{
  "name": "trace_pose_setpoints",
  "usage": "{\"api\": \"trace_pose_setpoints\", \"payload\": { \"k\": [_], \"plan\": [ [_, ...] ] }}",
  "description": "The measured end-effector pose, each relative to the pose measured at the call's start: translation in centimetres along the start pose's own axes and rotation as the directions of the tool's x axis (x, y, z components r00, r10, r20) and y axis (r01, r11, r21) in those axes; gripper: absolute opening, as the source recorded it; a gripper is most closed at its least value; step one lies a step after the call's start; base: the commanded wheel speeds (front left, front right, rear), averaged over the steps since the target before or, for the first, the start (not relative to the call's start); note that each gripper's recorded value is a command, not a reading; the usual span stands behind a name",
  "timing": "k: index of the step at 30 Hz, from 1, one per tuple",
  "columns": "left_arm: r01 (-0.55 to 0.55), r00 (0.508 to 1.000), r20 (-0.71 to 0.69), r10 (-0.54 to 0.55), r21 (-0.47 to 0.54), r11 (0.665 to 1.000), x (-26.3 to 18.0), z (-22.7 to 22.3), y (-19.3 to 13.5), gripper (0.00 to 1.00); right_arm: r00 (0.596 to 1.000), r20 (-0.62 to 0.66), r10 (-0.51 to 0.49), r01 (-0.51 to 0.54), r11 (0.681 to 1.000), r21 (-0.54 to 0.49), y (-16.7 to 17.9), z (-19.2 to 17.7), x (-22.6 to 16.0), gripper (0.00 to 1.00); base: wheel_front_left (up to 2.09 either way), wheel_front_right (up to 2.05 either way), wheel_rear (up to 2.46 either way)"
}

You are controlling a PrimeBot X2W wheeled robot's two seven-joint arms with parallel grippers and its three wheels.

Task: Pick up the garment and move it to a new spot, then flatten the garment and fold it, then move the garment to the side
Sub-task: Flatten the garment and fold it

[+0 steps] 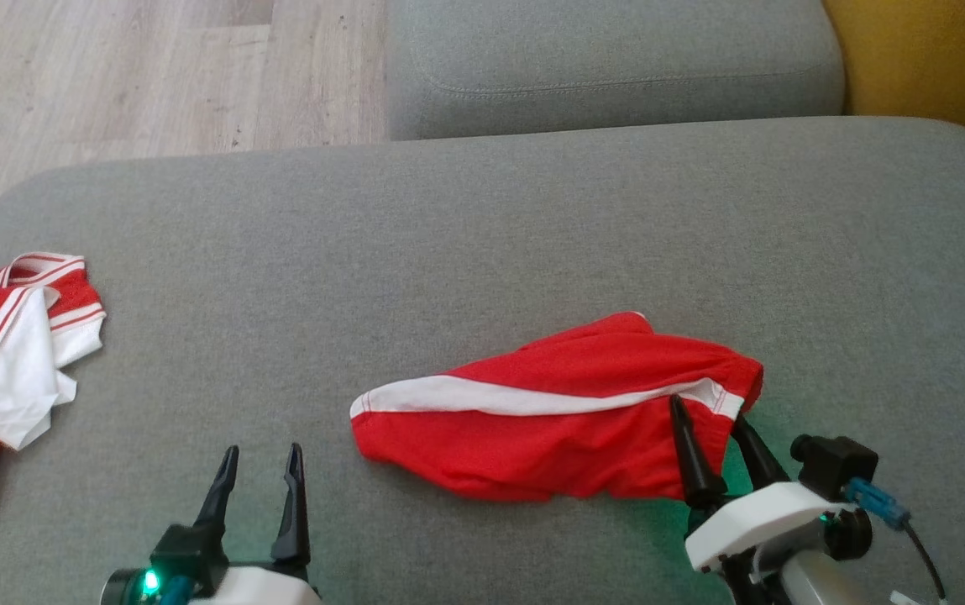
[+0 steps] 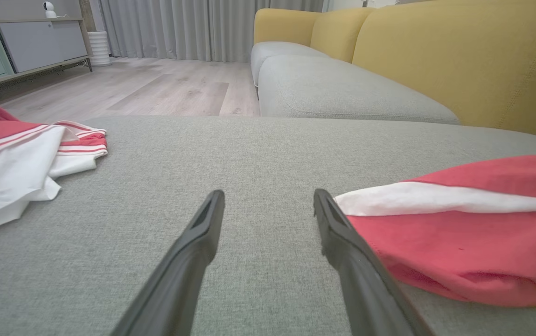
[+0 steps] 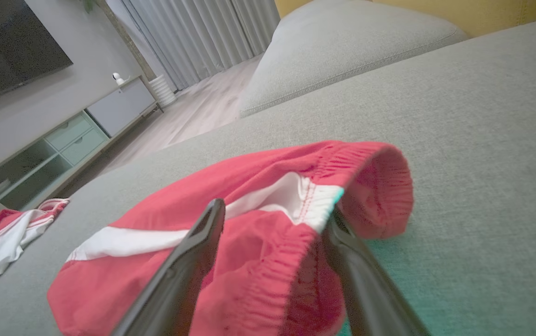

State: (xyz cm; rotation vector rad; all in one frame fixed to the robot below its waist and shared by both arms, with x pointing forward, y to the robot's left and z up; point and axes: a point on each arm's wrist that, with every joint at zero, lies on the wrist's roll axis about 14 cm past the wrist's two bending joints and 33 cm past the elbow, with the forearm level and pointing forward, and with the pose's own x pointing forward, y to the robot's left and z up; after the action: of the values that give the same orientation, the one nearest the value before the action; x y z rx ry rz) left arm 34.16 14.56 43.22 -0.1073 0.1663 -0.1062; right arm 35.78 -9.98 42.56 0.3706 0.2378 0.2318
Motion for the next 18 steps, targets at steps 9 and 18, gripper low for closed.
{"api": "trace_pose_setpoints", "payload": {
  "k": [9,18],
  "plan": [
    [-0.004,1.0,-0.015,0.003,-0.021,1.0,-0.4,-0.5,0.1,1.0,1.0,-0.006,0.01,-0.009,0.997,0.075,0.7,-0.3,0.1,0.84,0.0,0.0,0.0],
    [-0.02,1.0,-0.015,0.02,-0.031,0.999,-0.9,-0.6,0.6,1.0,1.0,0.003,0.023,-0.023,0.996,0.088,1.2,0.7,1.7,0.85,0.0,0.0,0.0]
  ]
}}
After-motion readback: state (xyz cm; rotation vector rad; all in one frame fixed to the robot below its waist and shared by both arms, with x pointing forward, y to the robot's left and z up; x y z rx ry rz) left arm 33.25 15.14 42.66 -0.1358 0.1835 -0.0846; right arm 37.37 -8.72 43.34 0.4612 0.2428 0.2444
